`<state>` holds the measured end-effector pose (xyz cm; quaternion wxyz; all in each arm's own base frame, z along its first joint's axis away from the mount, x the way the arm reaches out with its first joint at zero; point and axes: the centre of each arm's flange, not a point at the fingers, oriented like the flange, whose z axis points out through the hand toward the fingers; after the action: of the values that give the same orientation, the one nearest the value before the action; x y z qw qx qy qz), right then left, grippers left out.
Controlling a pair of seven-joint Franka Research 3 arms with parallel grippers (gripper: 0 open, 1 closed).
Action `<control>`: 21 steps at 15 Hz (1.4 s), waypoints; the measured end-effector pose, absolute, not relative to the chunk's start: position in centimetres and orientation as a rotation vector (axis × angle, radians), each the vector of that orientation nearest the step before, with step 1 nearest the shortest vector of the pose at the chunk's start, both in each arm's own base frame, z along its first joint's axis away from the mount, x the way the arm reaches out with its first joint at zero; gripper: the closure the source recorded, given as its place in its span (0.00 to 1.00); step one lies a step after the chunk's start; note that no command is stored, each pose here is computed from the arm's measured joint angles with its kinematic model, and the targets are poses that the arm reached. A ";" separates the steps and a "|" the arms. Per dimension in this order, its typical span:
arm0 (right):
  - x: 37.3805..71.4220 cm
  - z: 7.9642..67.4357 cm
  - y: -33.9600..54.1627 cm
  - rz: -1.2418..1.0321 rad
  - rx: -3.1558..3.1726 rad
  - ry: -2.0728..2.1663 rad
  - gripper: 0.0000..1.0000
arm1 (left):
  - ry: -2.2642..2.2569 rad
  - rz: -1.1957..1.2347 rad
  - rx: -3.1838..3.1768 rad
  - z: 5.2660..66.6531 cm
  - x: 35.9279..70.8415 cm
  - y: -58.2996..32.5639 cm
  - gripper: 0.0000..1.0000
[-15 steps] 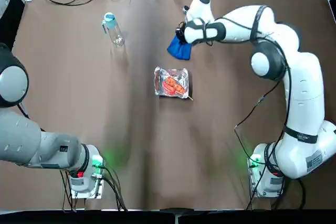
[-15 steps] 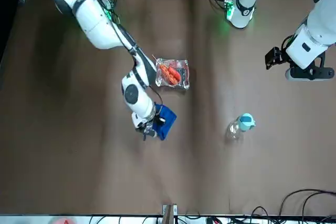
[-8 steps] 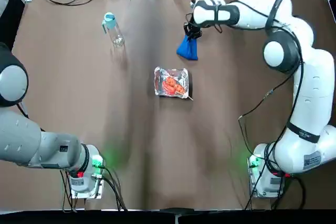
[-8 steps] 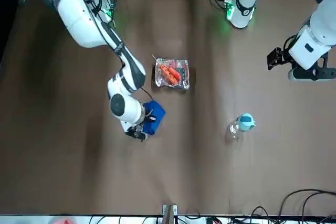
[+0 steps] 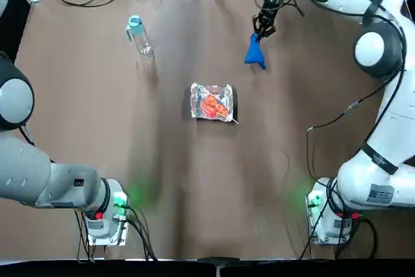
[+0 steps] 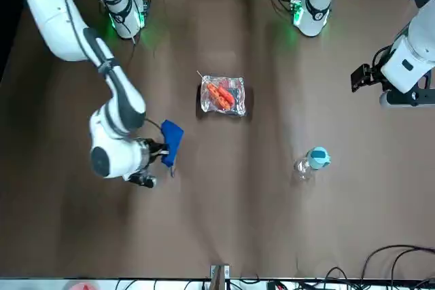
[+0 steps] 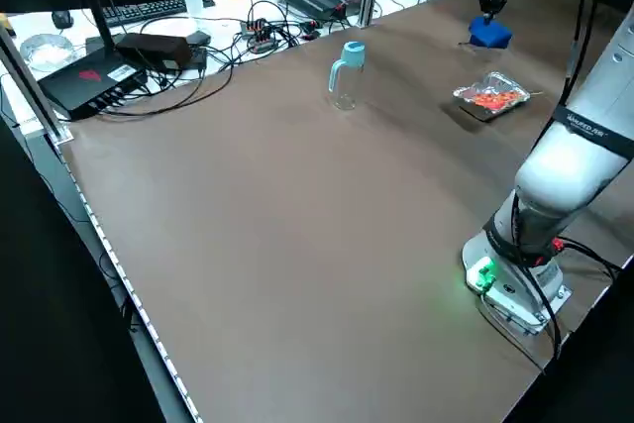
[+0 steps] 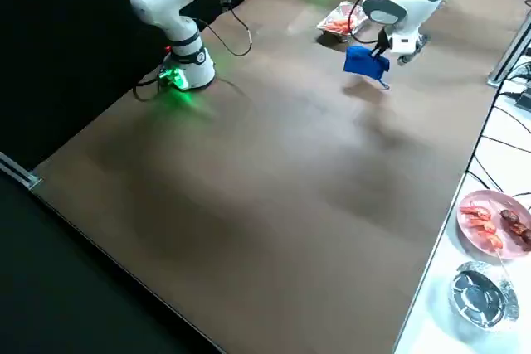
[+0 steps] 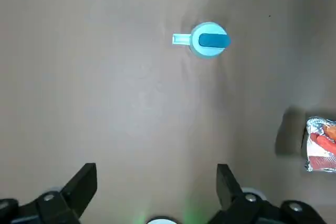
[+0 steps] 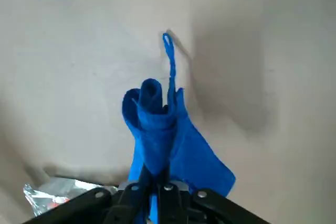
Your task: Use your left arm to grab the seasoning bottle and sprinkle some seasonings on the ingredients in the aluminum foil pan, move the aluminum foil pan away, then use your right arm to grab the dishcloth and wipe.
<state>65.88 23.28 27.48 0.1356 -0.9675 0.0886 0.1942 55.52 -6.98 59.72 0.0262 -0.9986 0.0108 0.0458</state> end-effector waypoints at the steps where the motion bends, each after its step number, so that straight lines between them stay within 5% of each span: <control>1: 66.3 27.9 21.6 0.575 -2.812 0.243 0.93 | 0.033 0.142 -3.086 59.7 55.5 -7.0 0.00; 12: 69.4 28.2 -2.1 0.534 -3.121 -0.033 0.93 | 0.036 0.143 -3.086 59.7 55.5 -7.1 0.00; 21: 69.2 23.5 -3.5 0.550 -3.132 -0.027 0.93 | 0.042 0.143 -3.086 59.7 55.5 -7.3 0.00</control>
<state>69.21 -3.45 23.50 -0.0190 -0.9847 -0.0085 0.1730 55.48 -7.28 59.67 0.0262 -0.9985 0.0135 0.0462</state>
